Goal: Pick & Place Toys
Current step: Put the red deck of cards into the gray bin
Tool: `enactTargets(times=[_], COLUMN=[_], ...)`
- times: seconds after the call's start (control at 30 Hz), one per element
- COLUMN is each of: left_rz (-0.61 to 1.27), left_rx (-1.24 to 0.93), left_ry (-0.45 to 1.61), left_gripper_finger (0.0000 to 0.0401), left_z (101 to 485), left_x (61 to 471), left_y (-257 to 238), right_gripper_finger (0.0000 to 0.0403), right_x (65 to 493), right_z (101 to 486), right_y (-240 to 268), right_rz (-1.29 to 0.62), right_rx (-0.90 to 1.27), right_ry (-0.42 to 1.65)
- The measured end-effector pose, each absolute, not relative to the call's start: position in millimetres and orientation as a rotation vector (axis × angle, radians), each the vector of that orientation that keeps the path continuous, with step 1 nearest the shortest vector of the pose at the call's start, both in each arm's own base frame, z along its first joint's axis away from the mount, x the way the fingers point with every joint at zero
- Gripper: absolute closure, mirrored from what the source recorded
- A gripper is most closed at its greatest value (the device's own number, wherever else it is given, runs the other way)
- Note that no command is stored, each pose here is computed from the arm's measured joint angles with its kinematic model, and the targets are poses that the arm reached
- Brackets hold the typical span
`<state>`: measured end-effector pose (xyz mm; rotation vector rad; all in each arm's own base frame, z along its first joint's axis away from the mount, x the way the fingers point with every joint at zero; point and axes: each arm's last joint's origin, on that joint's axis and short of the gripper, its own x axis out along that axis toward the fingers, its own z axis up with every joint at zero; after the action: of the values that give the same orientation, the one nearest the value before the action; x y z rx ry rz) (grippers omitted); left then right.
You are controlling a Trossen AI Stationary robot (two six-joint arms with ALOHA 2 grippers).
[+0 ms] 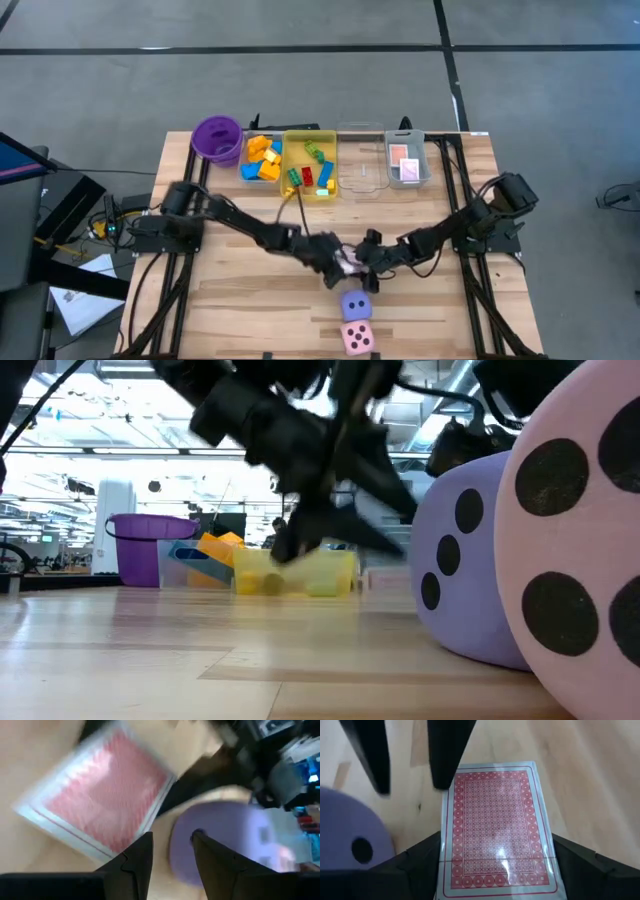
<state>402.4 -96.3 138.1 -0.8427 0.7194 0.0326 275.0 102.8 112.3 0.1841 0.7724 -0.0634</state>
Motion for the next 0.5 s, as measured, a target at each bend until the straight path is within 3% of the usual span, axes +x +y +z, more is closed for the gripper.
enactTargets(times=[0.27,0.5], left_rz=[-0.048,0.013], left_rx=[-0.648,-0.365], left_ry=[0.611,0.339], left_gripper_finger=[0.0265,0.0265], left_z=[242.2,346.8], left_x=[369.0,292.5], left_y=[-44.7,1.3], right_gripper_finger=[0.0089,0.0096], right_x=[291.8,329.9], right_z=[147.4,198.8], right_y=[100.9,82.7], right_rz=[-0.115,-0.196], right_rx=[0.223,0.312], right_ry=[0.755,0.628])
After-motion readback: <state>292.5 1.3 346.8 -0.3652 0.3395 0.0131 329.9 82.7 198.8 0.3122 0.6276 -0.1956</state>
